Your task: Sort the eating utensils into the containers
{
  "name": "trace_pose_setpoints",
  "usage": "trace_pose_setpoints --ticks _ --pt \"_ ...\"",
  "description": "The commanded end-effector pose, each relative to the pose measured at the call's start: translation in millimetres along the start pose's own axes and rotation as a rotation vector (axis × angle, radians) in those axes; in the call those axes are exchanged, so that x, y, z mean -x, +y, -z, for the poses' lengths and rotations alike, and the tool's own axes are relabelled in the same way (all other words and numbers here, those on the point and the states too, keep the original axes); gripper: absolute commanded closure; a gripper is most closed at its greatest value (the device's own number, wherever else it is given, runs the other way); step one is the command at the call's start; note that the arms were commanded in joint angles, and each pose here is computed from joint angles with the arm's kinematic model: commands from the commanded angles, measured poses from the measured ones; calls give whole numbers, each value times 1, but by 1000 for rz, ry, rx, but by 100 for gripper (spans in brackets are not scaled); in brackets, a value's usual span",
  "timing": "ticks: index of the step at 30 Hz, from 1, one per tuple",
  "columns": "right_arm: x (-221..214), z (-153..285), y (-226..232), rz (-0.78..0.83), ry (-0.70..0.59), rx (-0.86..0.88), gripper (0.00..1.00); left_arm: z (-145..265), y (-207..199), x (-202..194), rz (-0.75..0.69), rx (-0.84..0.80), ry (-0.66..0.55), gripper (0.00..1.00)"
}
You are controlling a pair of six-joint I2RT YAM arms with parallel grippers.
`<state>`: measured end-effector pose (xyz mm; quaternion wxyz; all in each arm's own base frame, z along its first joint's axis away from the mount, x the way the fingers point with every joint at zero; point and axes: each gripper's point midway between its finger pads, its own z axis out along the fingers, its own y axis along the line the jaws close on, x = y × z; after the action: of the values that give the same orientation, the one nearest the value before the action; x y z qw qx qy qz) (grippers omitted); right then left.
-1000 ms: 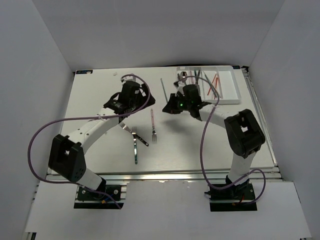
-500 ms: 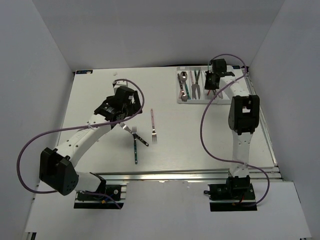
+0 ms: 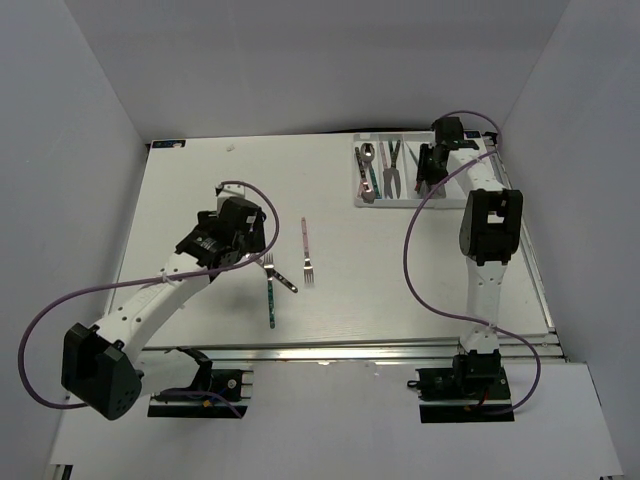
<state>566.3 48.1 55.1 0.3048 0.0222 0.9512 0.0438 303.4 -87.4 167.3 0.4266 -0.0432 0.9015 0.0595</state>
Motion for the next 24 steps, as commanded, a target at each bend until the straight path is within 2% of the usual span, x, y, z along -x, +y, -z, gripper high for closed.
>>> trace_pose_setpoints --ticks 1,3,7,9,10,11,12,14,15,17,18,24 --pt "26 34 10 10 -72 35 54 0 6 0 -5 23 -25 2" --pt "35 46 11 11 -97 32 49 -1 8 -2 -13 26 -24 2" --pt "46 74 20 19 -140 30 45 0 13 -1 -9 48 -38 2" --pt "51 100 48 63 -183 52 42 2 18 4 12 67 -56 2" --pt "34 99 53 82 -158 28 38 2 21 4 18 79 -59 2" --pt "31 105 67 106 -184 33 32 3 25 6 33 94 -68 2" --pt "25 126 104 158 -223 69 11 3 27 8 42 100 -73 2" --pt "-19 121 128 214 -183 63 11 3 32 10 63 105 -77 2" --pt "-28 135 165 231 -226 124 11 3 35 12 74 107 -82 2" --pt "-65 130 192 254 -188 171 11 2 36 12 81 105 -80 2" --pt "-80 133 219 267 -190 207 11 1 36 10 79 102 -73 2" --pt "-121 121 296 358 -143 239 11 2 37 6 72 98 -64 2"
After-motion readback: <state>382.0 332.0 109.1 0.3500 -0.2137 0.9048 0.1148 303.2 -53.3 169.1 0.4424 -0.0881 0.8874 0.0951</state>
